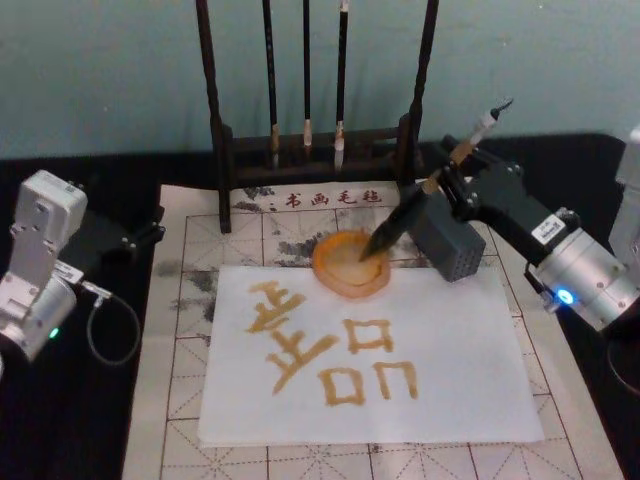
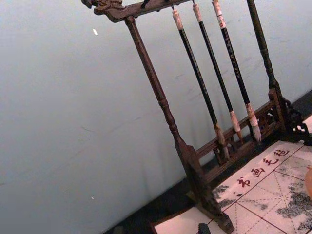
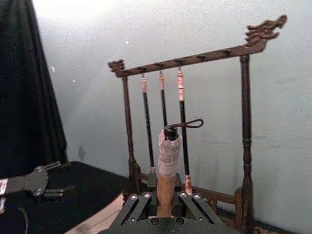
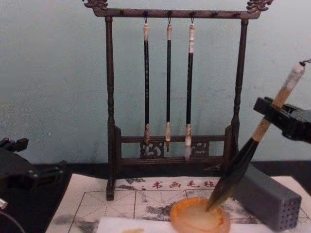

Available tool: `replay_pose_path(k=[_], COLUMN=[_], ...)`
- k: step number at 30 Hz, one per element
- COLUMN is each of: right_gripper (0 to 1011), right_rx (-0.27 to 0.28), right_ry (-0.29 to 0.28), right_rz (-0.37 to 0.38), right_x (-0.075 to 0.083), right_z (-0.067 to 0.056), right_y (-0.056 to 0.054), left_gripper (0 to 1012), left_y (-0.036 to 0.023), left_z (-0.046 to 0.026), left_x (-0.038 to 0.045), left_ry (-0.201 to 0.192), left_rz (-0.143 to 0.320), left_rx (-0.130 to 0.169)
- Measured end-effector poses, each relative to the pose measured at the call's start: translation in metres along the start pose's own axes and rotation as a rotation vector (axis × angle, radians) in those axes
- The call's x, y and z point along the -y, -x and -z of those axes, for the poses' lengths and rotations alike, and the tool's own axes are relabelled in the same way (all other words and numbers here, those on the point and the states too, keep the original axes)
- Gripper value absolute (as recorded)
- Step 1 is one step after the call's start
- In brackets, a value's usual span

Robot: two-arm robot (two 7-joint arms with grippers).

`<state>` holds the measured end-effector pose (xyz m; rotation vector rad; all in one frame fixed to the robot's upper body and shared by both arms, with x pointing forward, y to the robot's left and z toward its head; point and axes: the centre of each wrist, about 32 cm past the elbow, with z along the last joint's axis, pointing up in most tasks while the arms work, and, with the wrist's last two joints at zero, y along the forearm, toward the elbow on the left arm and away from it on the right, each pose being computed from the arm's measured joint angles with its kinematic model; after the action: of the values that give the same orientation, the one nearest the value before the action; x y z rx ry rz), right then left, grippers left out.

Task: Pick up the brush from the inkstone, write on the paper, then place the brush back to its original position.

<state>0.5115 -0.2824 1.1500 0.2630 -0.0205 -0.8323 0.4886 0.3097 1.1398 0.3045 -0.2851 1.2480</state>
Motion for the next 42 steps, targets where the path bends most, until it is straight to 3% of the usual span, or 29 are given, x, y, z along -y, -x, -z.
replay_pose_path(k=[12, 42], right_gripper=[185, 185], right_rx=[0.077, 0.104], right_ry=[0.010, 0.010], right_rz=[-0.030, -0.061], right_x=[0.005, 0.028], right_z=[0.010, 0.005], right_y=[0.000, 0.003], left_gripper=[1001, 1001], left_y=[0.0000, 0.0000], left_z=[0.0000, 0.0000], left_x=[0.0000, 0.0000], left_ry=[0.000, 0.000], left_rz=[0.000, 0.000], left_rx=[0.000, 0.000])
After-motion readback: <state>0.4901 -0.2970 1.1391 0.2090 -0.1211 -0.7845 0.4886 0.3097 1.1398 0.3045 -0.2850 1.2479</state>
